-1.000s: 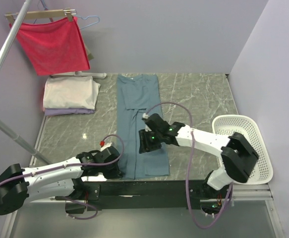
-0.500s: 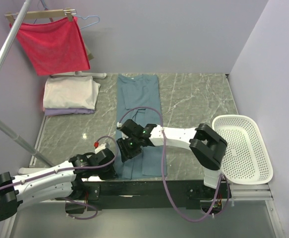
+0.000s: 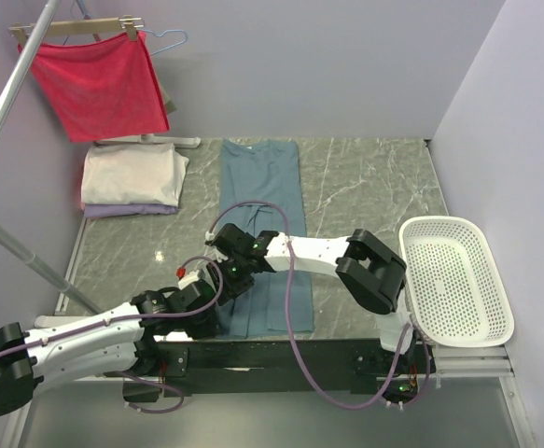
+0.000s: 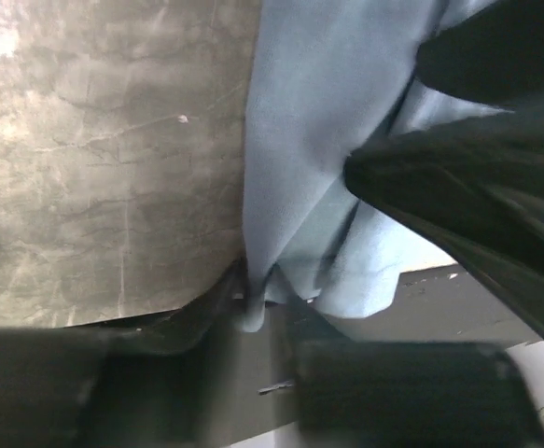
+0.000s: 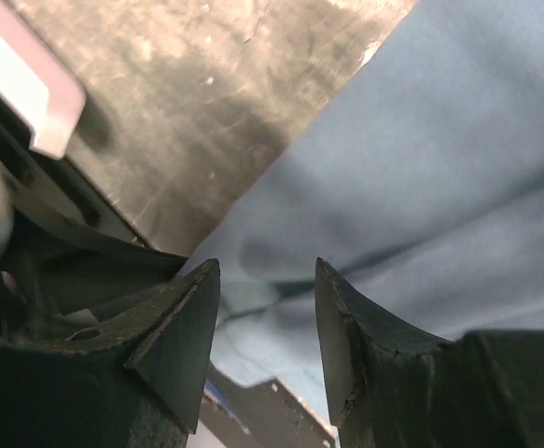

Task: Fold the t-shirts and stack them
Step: Grab the bottom of the folded rectangular tshirt with both arms

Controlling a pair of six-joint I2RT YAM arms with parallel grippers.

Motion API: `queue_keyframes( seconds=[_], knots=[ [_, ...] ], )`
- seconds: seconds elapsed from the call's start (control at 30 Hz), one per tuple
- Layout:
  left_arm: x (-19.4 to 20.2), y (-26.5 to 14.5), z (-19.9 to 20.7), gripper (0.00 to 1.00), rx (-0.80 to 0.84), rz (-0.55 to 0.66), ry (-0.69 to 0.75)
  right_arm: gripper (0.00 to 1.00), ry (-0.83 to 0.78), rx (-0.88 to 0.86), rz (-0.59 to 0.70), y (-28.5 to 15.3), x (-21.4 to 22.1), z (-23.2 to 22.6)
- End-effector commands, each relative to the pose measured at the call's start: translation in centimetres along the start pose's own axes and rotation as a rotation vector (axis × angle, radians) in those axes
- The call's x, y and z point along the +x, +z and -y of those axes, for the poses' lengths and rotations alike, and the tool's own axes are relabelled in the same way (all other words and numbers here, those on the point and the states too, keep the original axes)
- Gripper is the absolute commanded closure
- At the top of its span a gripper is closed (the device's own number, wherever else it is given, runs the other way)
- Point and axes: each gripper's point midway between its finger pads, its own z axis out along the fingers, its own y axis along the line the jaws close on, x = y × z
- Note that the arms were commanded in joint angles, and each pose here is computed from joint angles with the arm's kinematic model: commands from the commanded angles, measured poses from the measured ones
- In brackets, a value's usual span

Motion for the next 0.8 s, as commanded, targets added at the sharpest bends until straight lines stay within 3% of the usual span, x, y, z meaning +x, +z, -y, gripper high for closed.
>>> queue_keyframes(
  seconds=[0.0, 0.03, 0.07, 0.1, 0.77],
  knots=[
    [-0.7, -0.3, -0.3, 0.35, -0.022, 0.04, -0.019, 0.48, -0.019, 0.055, -0.018, 0.5, 0.1, 0.4],
    [-0.7, -0.4, -0.5, 0.31, -0.03, 0.042, -0.019, 0.48, -0.017, 0.068, -0.01, 0.3, 0.0, 0.6],
    [-0.8, -0.5, -0.5, 0.13, -0.028, 0.046, -0.022, 0.48, -0.017, 0.075, -0.012, 0.3, 0.2, 0.8],
    [-0.8, -0.5, -0.6, 0.1, -0.032, 0.05, -0.025, 0.48, -0.016, 0.086, -0.013, 0.3, 0.3, 1.0],
    [-1.2, -0.7, -1.3, 0.11, -0.047, 0.079, -0.041, 0.48, -0.001, 0.324, 0.031, -3.6, 2.1, 4.8]
  ],
)
